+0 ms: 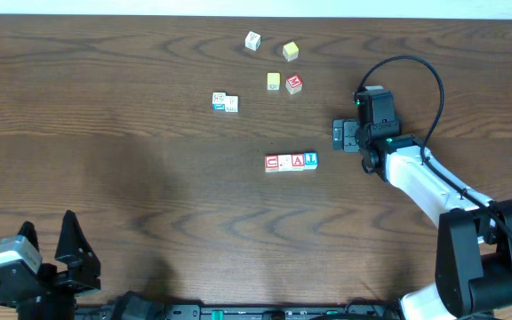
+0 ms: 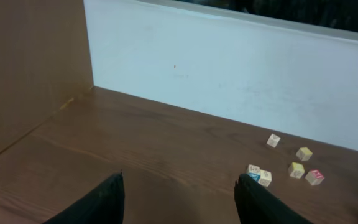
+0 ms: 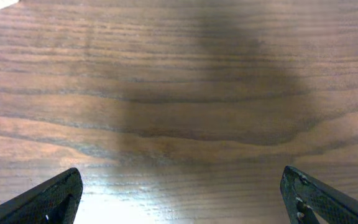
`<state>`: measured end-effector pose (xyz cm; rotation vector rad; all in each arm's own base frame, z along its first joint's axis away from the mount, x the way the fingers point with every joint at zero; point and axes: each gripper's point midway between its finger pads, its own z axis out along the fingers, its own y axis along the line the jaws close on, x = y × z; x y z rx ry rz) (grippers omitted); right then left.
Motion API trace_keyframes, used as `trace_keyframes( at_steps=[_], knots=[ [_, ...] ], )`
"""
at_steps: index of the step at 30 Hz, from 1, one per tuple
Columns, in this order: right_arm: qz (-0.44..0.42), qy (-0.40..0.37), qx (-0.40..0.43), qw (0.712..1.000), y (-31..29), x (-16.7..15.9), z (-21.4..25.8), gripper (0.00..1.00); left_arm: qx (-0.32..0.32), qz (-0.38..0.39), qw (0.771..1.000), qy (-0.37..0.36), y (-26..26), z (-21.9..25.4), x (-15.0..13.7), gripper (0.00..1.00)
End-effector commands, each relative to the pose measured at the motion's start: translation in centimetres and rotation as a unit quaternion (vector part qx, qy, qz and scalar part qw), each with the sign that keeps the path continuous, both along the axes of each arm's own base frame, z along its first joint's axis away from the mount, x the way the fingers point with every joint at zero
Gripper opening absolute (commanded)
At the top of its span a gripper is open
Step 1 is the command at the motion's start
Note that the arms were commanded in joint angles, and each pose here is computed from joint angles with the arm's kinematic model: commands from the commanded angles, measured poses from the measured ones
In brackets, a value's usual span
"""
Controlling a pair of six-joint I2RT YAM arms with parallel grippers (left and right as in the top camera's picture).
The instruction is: Lift 4 blocks
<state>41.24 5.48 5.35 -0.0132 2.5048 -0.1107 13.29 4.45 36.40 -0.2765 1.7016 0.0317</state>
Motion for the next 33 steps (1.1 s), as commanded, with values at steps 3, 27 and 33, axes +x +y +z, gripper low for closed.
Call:
trace_keyframes(
  at_steps=[3,27,33],
  knots=[
    [-0.011,0.013,-0.010,1.000,-0.9,-0.6,0.3,0.99,0.036,0.002,0.999,-0.012,0.5,1.4,-0.6,0.63],
    [-0.004,0.023,-0.002,1.000,-0.6,-0.9,0.0,0.99,-0.037,0.155,0.987,-0.005,4.3,2.8,-12.1,0.73],
    [-0.004,0.023,-0.002,1.000,-0.6,-0.9,0.0,0.99,-0.050,0.234,0.971,-0.007,3.5,2.6,-13.5,0.74]
  ],
)
